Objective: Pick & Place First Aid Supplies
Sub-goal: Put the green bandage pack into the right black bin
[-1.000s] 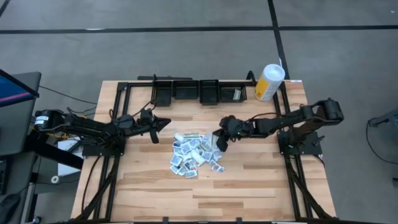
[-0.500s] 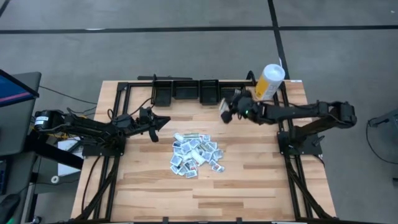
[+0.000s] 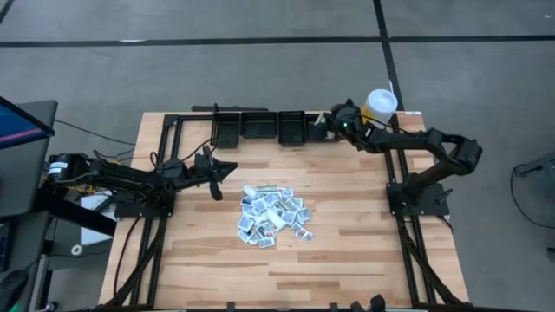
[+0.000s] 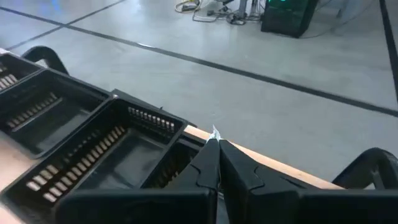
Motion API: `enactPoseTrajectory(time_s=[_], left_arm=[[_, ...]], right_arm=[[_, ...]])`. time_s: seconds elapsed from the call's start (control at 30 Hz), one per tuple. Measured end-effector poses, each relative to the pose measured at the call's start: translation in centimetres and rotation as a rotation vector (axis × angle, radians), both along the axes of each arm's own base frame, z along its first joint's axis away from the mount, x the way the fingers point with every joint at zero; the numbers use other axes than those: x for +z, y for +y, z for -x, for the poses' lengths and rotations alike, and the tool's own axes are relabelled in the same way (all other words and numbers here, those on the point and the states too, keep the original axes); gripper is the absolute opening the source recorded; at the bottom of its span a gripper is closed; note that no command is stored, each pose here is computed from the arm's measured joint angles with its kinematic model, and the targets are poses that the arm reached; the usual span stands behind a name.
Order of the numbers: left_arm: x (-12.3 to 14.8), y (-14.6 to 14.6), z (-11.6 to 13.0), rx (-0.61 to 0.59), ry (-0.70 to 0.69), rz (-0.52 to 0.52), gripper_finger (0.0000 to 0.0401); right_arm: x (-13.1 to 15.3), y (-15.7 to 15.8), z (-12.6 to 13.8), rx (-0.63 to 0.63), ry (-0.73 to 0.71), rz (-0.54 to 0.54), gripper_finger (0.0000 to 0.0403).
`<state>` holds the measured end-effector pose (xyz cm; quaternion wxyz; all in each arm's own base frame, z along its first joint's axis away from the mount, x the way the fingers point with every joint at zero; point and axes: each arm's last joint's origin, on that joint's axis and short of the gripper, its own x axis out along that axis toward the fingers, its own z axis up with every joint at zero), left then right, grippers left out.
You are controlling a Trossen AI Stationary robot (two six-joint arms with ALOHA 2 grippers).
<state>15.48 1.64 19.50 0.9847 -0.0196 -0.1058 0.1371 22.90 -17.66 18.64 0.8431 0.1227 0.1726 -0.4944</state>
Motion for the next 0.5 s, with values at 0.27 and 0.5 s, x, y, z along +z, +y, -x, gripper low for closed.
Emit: enactPoseTrajectory(time_s=[0.27, 0.5], left_arm=[[-0.3, 0.1, -0.1, 0.042, 0.089, -0.183, 0.0026], [-1.1, 1.8, 0.1, 0.134, 0.155, -0.108, 0.0026]], right_arm=[[-0.8, -0.1, -0.1, -0.006, 0.017, -0.029, 0.0046], [-0.7, 0.8, -0.8, 0.041, 0.024, -0.021, 0.0090]])
